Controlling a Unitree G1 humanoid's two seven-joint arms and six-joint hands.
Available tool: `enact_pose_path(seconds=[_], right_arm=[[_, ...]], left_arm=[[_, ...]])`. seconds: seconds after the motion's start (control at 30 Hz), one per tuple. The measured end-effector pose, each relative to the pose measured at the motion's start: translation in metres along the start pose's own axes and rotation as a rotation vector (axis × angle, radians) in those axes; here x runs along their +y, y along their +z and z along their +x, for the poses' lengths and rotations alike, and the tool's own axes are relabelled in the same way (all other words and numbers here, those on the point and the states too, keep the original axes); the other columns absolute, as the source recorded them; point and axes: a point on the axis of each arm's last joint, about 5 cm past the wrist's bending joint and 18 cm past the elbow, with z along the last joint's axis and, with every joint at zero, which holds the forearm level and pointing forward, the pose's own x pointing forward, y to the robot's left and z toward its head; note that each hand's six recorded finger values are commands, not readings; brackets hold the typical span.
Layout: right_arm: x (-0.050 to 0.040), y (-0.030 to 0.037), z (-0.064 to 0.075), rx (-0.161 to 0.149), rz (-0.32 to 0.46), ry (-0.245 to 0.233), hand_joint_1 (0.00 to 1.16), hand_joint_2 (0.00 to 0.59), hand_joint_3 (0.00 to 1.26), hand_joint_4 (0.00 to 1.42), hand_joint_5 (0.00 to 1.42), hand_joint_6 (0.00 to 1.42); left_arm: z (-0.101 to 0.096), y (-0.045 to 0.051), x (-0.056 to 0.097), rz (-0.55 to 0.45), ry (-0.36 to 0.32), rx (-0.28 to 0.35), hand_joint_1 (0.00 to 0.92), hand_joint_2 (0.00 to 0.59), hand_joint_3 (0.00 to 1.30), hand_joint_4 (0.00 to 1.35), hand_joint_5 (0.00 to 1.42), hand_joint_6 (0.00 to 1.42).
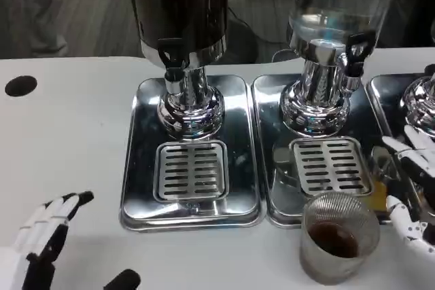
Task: Grasp the cup under the faucet to collect the drink, then remove the cup.
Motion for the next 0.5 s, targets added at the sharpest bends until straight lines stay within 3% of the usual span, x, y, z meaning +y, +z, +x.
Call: enact_pose_path(seconds=[0.2, 0.37, 0.5], right_arm=[[0.0058, -0.0036, 0.005, 0.041, -0.077, 0.001, 0.16, 0.586, 0.13, 0.00, 0.00, 0.00], [0.0073, -0.0176, 0.004, 0.129, -0.074, -0.002, 0.15, 0.586, 0.14, 0.00, 0.00, 0.00], [0.0028, -0.0235, 0.004, 0.147, -0.071, -0.005, 0.14, 0.586, 0.14, 0.00, 0.00, 0.00]], left_arm=[[0.005, 0.0019, 0.000, 0.073, -0.009, -0.006, 0.000, 0.130, 0.10, 0.00, 0.05, 0.25], [0.001, 0.0013, 0.000, 0.075, -0.017, 0.010, 0.000, 0.135, 0.10, 0.00, 0.05, 0.25], [-0.003, 0.0002, 0.000, 0.081, -0.014, 0.022, 0.000, 0.137, 0.09, 0.00, 0.05, 0.25]])
